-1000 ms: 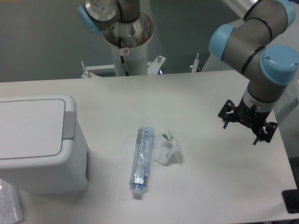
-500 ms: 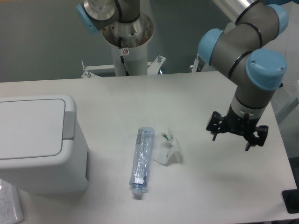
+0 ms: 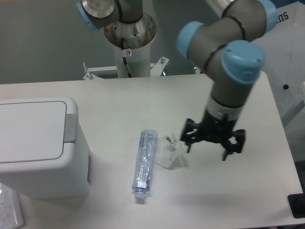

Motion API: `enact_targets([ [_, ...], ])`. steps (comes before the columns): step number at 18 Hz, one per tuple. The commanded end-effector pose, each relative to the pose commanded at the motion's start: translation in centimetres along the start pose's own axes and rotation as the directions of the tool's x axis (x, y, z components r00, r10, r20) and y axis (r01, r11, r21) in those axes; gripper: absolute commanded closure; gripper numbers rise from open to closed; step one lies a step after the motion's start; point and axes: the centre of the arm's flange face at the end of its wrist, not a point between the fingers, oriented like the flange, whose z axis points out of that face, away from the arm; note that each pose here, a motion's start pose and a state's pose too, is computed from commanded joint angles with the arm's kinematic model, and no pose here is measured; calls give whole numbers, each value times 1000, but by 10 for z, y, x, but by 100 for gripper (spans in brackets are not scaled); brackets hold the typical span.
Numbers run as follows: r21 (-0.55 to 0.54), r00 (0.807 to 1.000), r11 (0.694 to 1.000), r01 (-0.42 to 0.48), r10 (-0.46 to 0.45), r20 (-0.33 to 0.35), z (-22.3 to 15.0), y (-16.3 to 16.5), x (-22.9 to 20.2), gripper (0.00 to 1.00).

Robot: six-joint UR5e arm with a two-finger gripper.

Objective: Open the trash can
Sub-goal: 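Swing the open gripper over the trash can lid edge, then hook the lid edge with the gripper and lift it open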

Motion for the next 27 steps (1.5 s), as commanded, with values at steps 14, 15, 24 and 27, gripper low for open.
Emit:
enact_targets([
  [14, 161, 964, 979, 127, -84, -253, -34, 14, 110, 0],
  [15, 154, 962, 980, 127, -84, -261, -31, 11, 121, 0],
  [24, 136, 957, 988, 75, -33, -287, -13, 12, 164, 0],
  [27, 125, 956, 989, 79, -39, -291, -8, 14, 165, 0],
])
